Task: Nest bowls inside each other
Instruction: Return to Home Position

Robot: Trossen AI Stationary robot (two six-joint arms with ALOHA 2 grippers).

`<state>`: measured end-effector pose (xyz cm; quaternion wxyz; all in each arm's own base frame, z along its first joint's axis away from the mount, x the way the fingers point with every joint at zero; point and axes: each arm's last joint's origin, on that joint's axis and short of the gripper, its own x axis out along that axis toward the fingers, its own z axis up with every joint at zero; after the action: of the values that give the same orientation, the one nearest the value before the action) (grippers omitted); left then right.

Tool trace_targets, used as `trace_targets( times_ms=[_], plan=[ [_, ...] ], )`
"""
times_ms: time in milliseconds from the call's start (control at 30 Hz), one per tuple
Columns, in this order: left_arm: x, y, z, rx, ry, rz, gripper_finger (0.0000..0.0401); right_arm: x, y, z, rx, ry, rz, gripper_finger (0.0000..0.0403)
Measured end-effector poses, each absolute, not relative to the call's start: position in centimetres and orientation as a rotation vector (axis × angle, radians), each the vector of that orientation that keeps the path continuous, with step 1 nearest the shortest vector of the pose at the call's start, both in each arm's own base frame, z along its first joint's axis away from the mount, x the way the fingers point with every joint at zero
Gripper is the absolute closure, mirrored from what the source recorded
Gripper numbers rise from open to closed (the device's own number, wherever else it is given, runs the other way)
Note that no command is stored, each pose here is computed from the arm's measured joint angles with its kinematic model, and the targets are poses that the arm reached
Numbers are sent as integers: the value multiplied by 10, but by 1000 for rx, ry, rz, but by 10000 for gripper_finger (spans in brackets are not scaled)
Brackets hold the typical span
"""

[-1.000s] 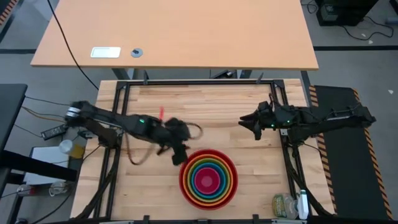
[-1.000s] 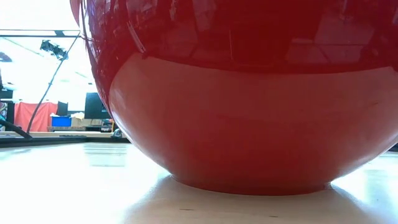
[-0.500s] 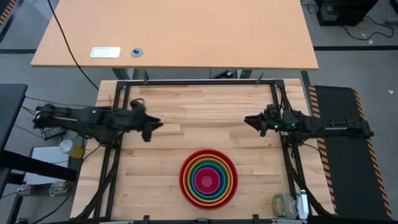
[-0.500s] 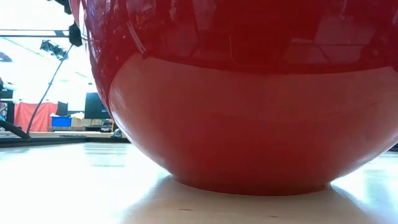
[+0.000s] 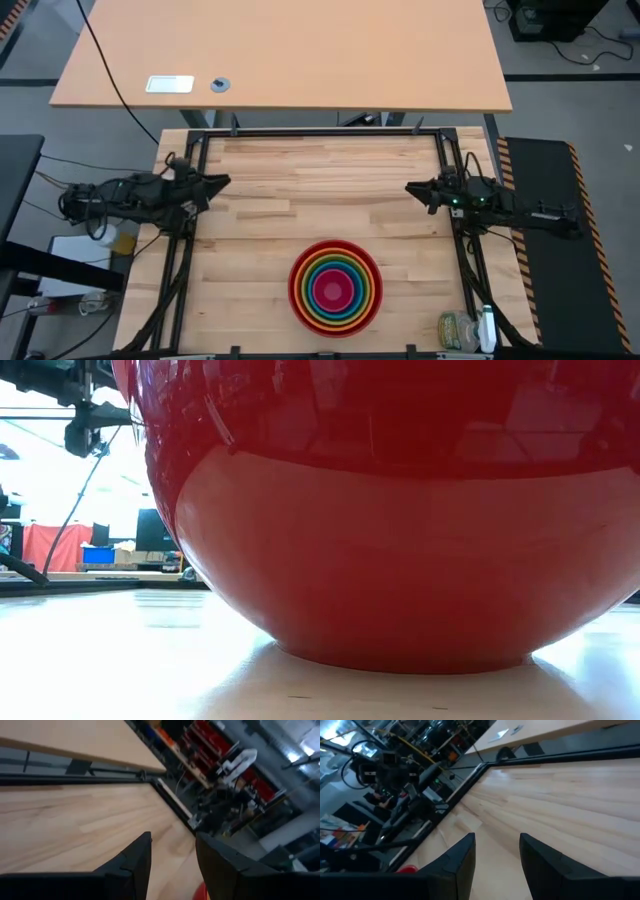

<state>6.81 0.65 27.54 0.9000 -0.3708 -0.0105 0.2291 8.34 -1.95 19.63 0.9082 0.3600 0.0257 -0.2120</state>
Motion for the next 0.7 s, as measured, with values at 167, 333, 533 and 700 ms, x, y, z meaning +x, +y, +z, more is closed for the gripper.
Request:
trace_targets(
  times_ms=[167,333,533,700],
  plan=[
    [68,7,255,-779,-79,464,246,73,-19,187,762,102,-501,243],
    [81,5,235,-777,-183,418,246,73,-19,186,777,116,-516,243],
    [96,3,198,-824,-309,378,247,73,-20,187,780,100,-517,243],
    [99,4,184,-871,-354,380,264,75,-19,191,793,75,-453,243]
  ],
)
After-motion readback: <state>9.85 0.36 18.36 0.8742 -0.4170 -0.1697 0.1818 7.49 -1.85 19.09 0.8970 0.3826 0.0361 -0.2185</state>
